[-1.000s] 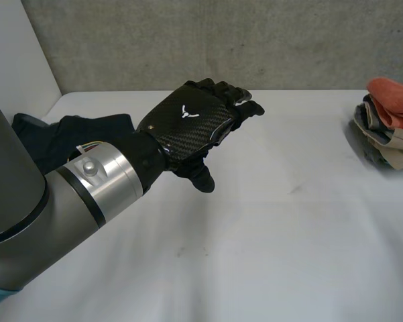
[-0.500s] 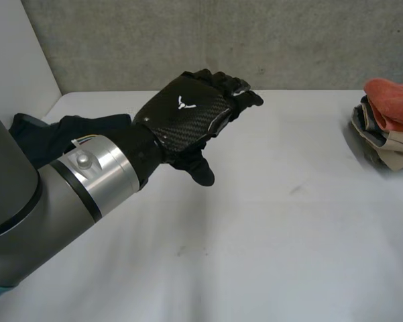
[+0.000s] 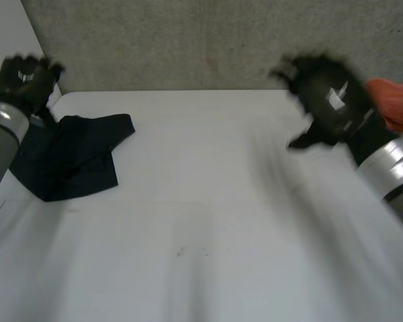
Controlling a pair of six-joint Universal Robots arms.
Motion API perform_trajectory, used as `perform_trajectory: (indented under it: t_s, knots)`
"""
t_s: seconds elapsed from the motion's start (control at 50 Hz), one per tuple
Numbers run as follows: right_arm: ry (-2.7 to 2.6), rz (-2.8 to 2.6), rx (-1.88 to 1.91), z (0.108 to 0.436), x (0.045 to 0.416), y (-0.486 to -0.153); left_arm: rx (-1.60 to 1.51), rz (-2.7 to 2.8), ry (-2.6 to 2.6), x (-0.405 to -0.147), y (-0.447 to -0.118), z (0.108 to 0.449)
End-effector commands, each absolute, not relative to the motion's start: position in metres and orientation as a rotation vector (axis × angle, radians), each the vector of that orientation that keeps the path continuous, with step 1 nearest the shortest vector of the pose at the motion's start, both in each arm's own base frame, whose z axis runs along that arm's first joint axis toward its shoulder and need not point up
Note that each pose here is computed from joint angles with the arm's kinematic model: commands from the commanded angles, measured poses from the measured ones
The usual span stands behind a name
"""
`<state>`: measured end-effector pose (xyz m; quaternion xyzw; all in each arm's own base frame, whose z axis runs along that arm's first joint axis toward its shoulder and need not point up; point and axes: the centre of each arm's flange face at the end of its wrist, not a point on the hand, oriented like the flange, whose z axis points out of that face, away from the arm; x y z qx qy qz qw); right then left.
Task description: Fold the laundry.
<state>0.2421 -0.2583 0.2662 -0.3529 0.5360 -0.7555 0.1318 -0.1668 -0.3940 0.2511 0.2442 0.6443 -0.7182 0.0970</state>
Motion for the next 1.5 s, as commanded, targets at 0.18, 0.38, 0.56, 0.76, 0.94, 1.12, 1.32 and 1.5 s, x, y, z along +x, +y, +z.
perform_trajectory:
  t_s: [0.18,0.38,0.56,0.76,0.94,1.12,1.32,1.5]
  knots:
    - [2.017,-1.849,-1.236,0.158,0.247,-0.244,1.001,-1.833,1.98,-0.123,-0.456,0.127]
    - [2.037,-1.826,-1.225,0.154,0.246,-0.244,0.987,-1.868,2.019,-0.127,-0.467,0.11]
    - [2.057,-1.817,-1.229,0.15,0.244,-0.241,1.003,-1.887,1.999,-0.136,-0.476,0.102]
    - [2.067,-1.867,-1.193,0.157,0.241,-0.248,1.097,-2.137,1.853,-0.224,-0.407,0.183]
    - [2.208,-2.018,-1.051,0.174,0.213,-0.28,1.893,-2.391,1.809,-0.321,-0.251,0.194]
    - [2.24,-2.081,-0.994,0.183,0.201,-0.292,2.218,-2.46,1.639,-0.361,-0.168,0.189]
    - [2.166,-2.066,-1.025,0.19,0.209,-0.291,1.7,-2.444,1.76,-0.331,-0.201,0.225]
    - [1.994,-1.894,-1.181,0.222,0.23,-0.279,1.215,-2.463,2.016,-0.288,-0.185,0.266]
